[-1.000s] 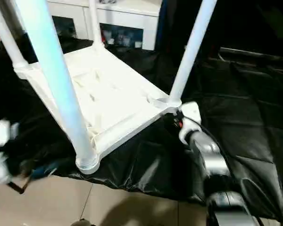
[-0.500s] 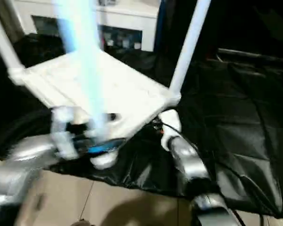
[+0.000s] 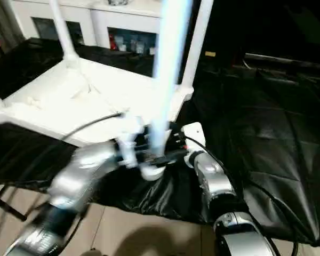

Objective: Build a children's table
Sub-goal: Rotate table base

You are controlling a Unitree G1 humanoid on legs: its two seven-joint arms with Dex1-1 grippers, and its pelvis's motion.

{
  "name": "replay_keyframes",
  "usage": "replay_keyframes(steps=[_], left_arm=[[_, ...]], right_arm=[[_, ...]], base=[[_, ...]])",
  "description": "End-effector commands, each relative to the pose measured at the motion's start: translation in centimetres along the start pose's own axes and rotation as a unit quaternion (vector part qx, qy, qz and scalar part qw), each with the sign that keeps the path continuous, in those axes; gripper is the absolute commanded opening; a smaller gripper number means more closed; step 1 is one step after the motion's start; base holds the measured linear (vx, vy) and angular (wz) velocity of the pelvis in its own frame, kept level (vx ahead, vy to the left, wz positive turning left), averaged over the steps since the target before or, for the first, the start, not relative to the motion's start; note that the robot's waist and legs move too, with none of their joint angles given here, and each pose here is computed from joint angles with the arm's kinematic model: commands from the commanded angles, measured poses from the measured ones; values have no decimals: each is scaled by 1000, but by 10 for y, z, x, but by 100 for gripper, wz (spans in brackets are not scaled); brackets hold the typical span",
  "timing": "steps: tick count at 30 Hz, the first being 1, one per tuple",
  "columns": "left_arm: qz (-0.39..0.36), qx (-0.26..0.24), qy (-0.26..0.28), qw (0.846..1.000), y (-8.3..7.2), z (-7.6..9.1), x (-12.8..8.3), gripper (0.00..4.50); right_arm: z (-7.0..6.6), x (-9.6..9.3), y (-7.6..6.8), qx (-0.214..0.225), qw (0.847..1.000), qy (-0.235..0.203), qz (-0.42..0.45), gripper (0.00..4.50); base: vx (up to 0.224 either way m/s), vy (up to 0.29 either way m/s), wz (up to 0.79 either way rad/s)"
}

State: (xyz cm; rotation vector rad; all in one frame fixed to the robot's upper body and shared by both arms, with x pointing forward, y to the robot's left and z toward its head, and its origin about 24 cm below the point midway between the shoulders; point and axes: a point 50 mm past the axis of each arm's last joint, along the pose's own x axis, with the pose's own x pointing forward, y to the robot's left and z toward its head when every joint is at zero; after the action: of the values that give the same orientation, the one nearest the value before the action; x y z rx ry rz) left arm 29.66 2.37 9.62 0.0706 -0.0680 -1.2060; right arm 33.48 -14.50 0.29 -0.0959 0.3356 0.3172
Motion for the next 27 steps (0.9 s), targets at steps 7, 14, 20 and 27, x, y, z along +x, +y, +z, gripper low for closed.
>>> replay_keyframes(steps=[7,14,20,27], left_arm=[[38,17,2,999,12,-5,-2,449],[-1,11,39,999,30,-15,-32,449],[-52,39,125,990,51,-27,-68,432],[-76,88,228,967,72,-32,-81,369]], right_arm=[[-11,-17,-36,0,998,1,-56,366],[-3,-34,-47,-44,999,-25,-5,366],[8,-57,-52,-131,985,-14,110,366],[23,-83,-51,-153,960,-3,232,366]], base=[[0,0,0],[0,0,0],[0,0,0],[0,0,0]])
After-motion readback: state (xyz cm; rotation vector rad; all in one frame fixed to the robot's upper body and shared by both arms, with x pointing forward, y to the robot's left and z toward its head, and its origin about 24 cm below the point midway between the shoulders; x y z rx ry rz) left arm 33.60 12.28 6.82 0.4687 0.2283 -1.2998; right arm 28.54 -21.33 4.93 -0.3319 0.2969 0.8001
